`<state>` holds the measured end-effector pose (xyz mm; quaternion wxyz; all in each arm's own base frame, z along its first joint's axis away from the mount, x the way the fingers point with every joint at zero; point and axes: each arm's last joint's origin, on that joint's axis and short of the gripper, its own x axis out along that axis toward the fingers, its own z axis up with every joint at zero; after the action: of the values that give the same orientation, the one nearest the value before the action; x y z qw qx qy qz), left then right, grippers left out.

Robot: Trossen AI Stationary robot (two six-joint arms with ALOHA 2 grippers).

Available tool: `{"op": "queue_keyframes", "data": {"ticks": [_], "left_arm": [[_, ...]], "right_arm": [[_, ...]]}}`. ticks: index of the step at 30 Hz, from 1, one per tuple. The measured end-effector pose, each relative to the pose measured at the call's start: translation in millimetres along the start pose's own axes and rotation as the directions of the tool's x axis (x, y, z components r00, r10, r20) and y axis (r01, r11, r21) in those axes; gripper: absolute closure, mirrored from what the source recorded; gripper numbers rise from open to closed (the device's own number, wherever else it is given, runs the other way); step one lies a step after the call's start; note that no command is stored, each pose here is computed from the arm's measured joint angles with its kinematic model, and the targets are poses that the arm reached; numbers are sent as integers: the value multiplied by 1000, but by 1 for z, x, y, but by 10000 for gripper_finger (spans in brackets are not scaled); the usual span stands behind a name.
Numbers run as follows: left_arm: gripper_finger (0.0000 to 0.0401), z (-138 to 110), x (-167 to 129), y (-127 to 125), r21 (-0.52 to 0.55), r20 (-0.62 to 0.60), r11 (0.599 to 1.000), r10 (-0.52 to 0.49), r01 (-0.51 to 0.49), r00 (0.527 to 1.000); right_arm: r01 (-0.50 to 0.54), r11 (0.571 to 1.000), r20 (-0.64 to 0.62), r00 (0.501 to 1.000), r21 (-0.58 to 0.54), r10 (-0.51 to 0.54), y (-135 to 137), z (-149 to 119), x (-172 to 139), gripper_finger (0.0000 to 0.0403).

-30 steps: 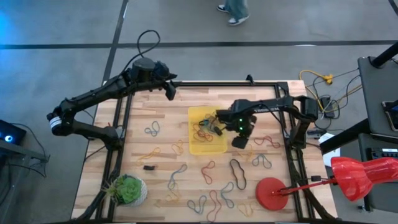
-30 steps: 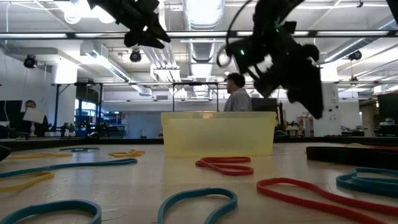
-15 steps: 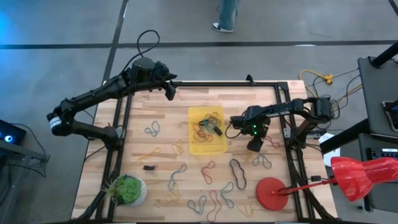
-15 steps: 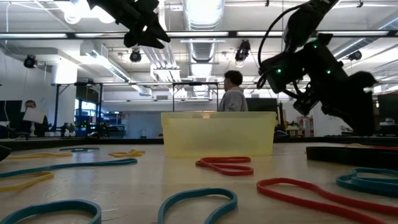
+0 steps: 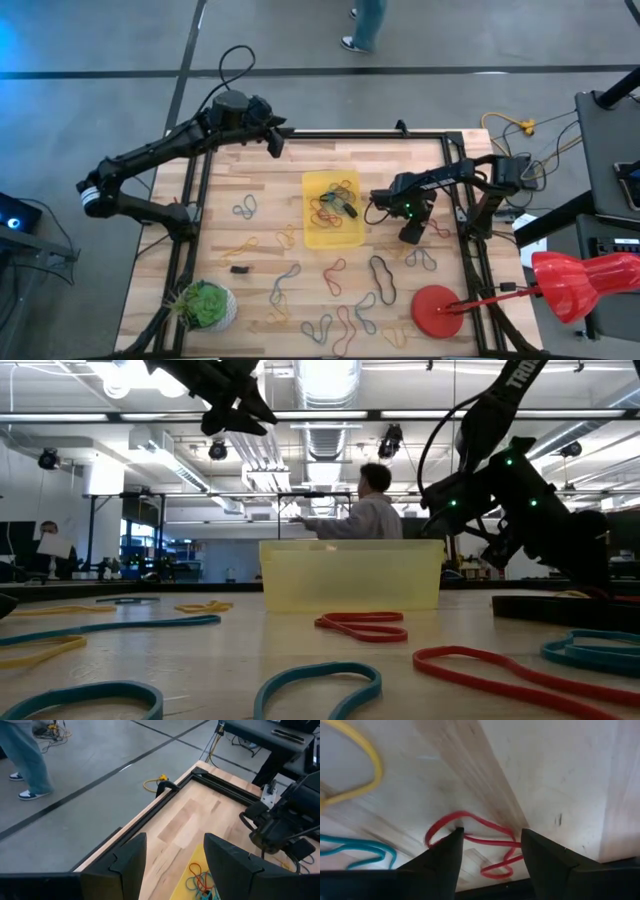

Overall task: Pick and place rubber bands into bin
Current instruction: Put the top right red rubber band into the yellow bin

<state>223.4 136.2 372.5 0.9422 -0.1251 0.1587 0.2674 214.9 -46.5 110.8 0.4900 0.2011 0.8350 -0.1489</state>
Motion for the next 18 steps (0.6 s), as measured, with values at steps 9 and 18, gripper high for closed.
{"op": "queue_keyframes", "data": {"ticks": [9,18], "left_arm": [[218,5,4,-1,3,60,1000,-10,10,998],[218,10,4,-1,5,106,1000,-16,16,994]], "right_arm": [[5,1000,18,1000,17,-5,-1,2,2,322],[-79,997,24,997,-9,80,4,6,-6,394]]}}
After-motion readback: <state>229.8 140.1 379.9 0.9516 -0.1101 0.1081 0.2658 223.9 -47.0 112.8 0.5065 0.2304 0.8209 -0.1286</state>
